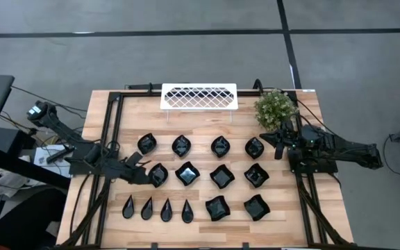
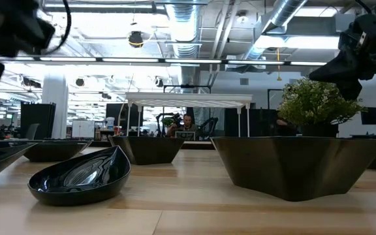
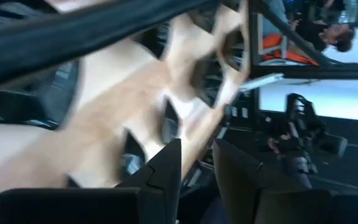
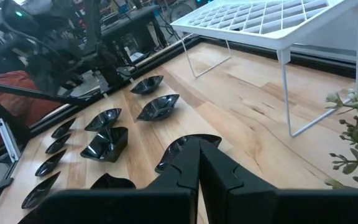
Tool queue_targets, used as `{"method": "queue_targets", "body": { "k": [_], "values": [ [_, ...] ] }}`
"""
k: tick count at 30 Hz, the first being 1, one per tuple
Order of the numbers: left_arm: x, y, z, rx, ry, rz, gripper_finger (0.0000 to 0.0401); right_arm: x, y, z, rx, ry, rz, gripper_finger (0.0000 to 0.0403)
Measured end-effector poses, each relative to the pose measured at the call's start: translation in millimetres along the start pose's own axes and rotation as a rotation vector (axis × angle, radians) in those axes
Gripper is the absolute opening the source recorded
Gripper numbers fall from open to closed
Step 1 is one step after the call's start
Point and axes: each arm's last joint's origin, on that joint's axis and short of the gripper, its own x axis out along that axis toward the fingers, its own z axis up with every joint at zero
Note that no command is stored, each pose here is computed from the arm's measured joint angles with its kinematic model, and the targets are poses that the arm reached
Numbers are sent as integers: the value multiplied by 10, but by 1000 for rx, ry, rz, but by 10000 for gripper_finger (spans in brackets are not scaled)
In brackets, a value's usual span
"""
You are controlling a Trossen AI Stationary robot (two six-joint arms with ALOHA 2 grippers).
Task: Pick & Place Mini shaped plates
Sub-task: Put the black drop shaped plate on the shelf
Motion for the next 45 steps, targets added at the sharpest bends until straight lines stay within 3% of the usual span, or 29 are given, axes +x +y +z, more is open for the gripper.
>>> {"method": "queue_targets", "body": {
  "k": [8,17,25,32,45],
  "values": [
    [41,-500,-79,40,17,7,95,0,0,0,0,0,0,0],
    [212,-513,-264,-18,158,339,95,0,-4,-9,-2,10,-4,0],
    [-20,-313,-559,-186,222,585,95,0,-4,-10,-2,11,-4,0],
    [-143,-235,-745,-127,275,594,95,0,-5,-11,-2,11,-5,0],
    [-205,-201,-837,9,328,576,95,0,-5,-11,-2,11,-5,0]
  ]
}}
